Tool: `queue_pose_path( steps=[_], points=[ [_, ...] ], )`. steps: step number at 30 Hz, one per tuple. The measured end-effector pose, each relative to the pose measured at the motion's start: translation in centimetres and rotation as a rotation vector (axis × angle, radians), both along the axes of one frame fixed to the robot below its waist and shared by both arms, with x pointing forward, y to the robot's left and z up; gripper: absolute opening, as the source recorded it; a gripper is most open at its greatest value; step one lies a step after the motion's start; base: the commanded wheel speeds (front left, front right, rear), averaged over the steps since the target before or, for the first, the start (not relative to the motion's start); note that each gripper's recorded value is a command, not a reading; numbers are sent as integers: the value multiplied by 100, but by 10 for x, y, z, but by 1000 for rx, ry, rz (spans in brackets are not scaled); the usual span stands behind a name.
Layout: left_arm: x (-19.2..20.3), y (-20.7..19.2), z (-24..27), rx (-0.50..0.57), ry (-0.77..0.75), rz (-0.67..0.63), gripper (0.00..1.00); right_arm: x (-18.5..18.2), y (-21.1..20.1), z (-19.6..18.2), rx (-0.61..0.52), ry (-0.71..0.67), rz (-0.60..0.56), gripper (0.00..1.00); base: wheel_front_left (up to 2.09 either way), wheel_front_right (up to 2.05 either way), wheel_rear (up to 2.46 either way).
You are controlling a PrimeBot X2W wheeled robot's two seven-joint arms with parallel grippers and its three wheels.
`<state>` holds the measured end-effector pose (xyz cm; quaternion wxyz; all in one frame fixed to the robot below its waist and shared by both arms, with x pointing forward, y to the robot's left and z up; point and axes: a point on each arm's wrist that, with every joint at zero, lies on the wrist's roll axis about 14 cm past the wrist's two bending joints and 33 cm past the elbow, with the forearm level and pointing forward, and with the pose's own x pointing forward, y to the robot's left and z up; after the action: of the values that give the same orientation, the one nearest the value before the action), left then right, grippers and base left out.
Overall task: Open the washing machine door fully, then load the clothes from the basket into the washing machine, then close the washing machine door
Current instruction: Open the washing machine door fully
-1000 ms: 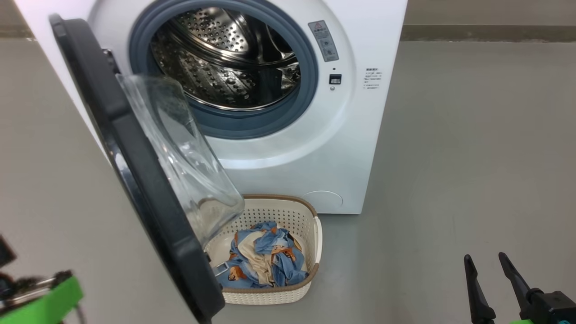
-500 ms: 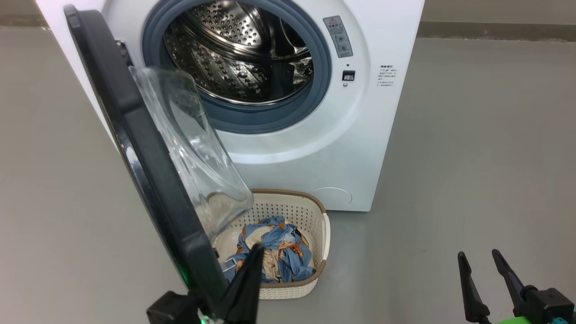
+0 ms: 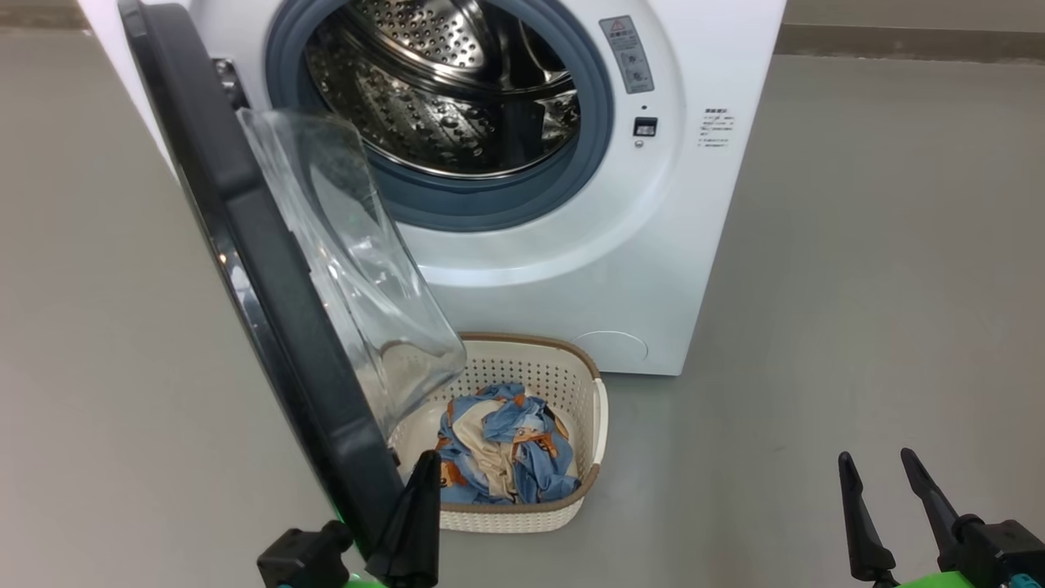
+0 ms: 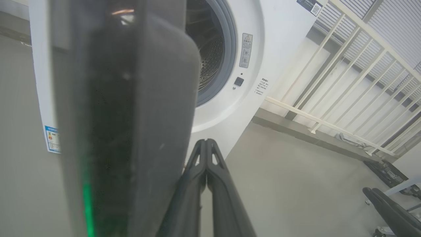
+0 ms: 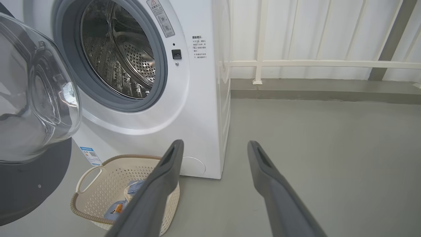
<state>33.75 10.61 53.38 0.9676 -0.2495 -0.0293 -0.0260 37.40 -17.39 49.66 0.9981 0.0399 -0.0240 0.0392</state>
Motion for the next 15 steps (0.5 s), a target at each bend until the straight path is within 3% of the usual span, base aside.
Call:
queue_pose_path(
  steps=[15],
  points=[
    [-6, 37, -3, -24, 19, 157, 0, 21, 39, -13, 5, 36, 113, 100, 0, 0, 0]
  ],
)
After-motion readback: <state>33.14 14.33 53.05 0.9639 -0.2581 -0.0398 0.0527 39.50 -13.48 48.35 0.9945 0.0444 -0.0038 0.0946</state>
